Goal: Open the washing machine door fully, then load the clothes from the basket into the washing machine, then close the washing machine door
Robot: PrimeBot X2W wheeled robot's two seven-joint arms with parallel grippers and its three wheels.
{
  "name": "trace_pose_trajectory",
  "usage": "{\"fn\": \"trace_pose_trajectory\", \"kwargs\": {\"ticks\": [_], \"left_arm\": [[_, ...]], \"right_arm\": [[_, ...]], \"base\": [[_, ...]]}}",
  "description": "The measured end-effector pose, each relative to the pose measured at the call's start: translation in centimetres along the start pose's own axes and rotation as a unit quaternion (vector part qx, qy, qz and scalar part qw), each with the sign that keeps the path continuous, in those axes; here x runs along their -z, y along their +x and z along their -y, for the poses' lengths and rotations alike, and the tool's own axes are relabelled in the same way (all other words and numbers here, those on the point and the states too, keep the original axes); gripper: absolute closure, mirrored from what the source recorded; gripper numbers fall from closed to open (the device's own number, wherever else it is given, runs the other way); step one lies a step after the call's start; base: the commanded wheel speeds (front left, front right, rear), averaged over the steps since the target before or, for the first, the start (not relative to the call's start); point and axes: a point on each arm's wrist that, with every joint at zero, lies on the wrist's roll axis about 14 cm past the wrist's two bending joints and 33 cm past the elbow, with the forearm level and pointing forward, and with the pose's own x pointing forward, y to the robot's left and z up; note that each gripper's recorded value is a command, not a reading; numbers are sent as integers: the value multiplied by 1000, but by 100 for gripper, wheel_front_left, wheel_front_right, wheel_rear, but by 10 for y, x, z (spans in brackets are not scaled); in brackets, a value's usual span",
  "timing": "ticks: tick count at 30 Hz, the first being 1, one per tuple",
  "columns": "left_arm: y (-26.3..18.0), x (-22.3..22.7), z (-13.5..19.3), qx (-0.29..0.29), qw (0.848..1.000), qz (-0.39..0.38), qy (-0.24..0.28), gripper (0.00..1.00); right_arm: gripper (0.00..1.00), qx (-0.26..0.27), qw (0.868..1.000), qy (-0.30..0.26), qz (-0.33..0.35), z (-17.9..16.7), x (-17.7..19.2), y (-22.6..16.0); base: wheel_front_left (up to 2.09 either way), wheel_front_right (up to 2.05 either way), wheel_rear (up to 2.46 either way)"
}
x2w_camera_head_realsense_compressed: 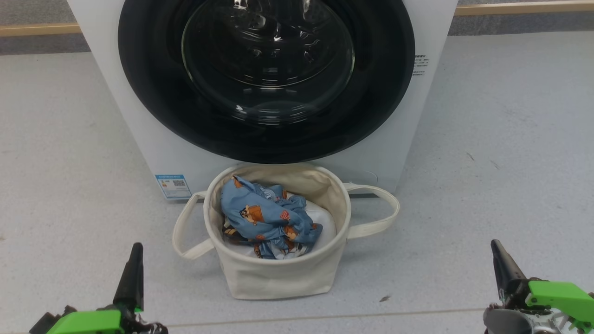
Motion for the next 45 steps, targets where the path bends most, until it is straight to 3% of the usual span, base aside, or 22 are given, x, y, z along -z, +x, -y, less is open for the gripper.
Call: {"fn": "trace_pose_trajectory", "kwargs": {"ticks": [18, 19, 26, 45], "left_arm": [[0, 1, 0, 0, 1000, 0, -1, 100], [0, 1, -1, -1, 1000, 0, -1, 0], [-19, 1, -44, -66, 998, 5, -10, 0], [-20, -10, -37, -54, 998, 37, -5, 0]], "right_arm": [[100, 0, 1000, 0, 0, 0, 0, 0], [0, 1, 1000, 1, 0, 1, 0, 0], [0, 62, 998, 7, 5, 42, 0, -18], [0, 37, 999, -31, 26, 24, -7, -9]], "base": [[0, 0, 0], [0, 0, 0], [0, 0, 0], [0, 0, 0]]}}
